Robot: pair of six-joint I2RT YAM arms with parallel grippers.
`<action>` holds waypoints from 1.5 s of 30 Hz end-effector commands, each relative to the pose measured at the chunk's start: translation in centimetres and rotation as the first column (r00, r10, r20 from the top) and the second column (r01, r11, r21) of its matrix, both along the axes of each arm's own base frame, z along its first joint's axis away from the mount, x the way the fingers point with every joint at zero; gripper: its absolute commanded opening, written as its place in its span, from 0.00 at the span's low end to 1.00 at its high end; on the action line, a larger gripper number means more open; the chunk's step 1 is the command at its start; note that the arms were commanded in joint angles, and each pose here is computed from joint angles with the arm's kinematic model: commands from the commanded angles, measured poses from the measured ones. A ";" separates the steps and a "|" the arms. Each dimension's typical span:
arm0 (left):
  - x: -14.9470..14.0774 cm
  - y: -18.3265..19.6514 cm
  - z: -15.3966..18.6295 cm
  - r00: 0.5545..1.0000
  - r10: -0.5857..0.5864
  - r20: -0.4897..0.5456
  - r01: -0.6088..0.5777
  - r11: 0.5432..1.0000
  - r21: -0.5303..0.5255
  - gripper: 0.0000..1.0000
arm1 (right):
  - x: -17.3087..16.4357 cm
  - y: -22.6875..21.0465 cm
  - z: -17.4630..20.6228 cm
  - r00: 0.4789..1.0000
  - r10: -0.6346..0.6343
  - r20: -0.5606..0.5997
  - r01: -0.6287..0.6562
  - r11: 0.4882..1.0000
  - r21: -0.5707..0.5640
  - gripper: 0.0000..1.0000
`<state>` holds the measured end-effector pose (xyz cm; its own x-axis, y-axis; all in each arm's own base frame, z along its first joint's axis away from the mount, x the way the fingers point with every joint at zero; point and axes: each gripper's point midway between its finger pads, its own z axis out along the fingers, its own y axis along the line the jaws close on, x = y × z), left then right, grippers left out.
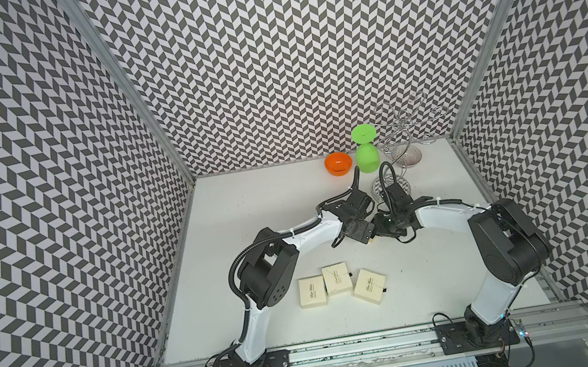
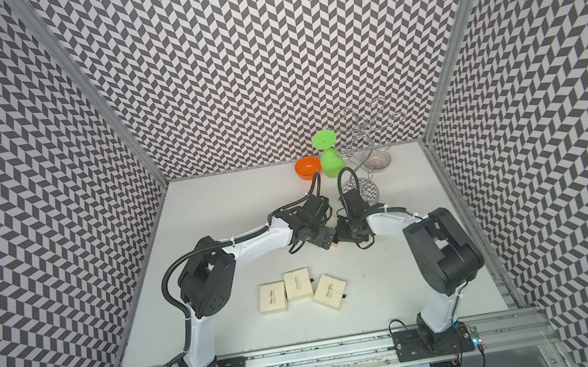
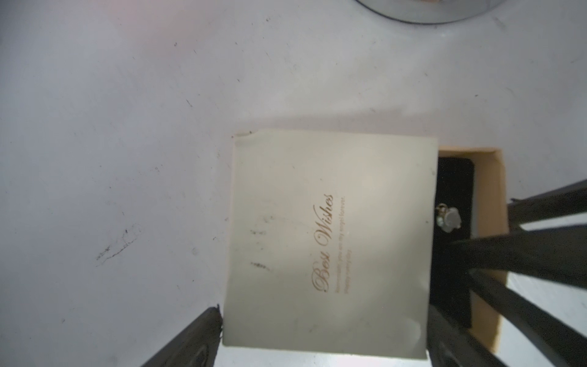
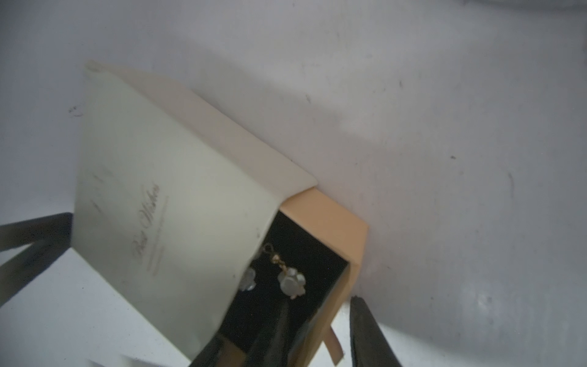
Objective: Take out the earrings from the drawer-style jewelry box
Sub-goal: Open the drawer in the jewelry box.
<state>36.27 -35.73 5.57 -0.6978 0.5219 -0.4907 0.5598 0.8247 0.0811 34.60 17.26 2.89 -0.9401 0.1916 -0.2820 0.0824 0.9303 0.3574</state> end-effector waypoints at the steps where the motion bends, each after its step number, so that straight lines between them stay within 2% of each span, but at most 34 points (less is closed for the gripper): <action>1: -0.1 2.8 -3.6 0.998 0.046 -0.049 -0.039 0.990 0.133 1.00 | -0.7 -1.1 0.0 1.000 -0.004 -0.005 0.004 0.998 -0.070 0.32; 19: 0.2 2.5 -3.1 0.996 0.043 -0.078 -0.038 0.997 0.071 1.00 | -0.6 -2.2 0.1 1.000 -0.024 0.002 0.024 0.991 -0.132 0.32; 23: 0.0 2.1 -3.1 0.996 0.027 -0.086 -0.022 0.998 0.058 1.00 | 0.5 -1.1 0.9 0.999 -0.029 0.032 0.031 0.998 -0.062 0.35; 29: -0.3 2.0 -3.1 0.996 0.013 -0.087 -0.008 0.998 0.057 1.00 | 2.2 0.0 1.4 0.999 -0.048 0.016 0.047 0.998 0.049 0.36; 37: -0.3 2.0 -3.0 0.996 0.009 -0.086 -0.004 0.998 0.055 1.00 | 3.7 -1.1 2.2 0.996 -0.083 0.040 0.081 0.996 0.047 0.36; 45: -0.2 2.0 -3.0 0.996 0.013 -0.085 -0.008 0.999 0.053 1.00 | 2.7 -0.8 1.0 0.998 -0.067 0.003 0.067 0.997 0.048 0.36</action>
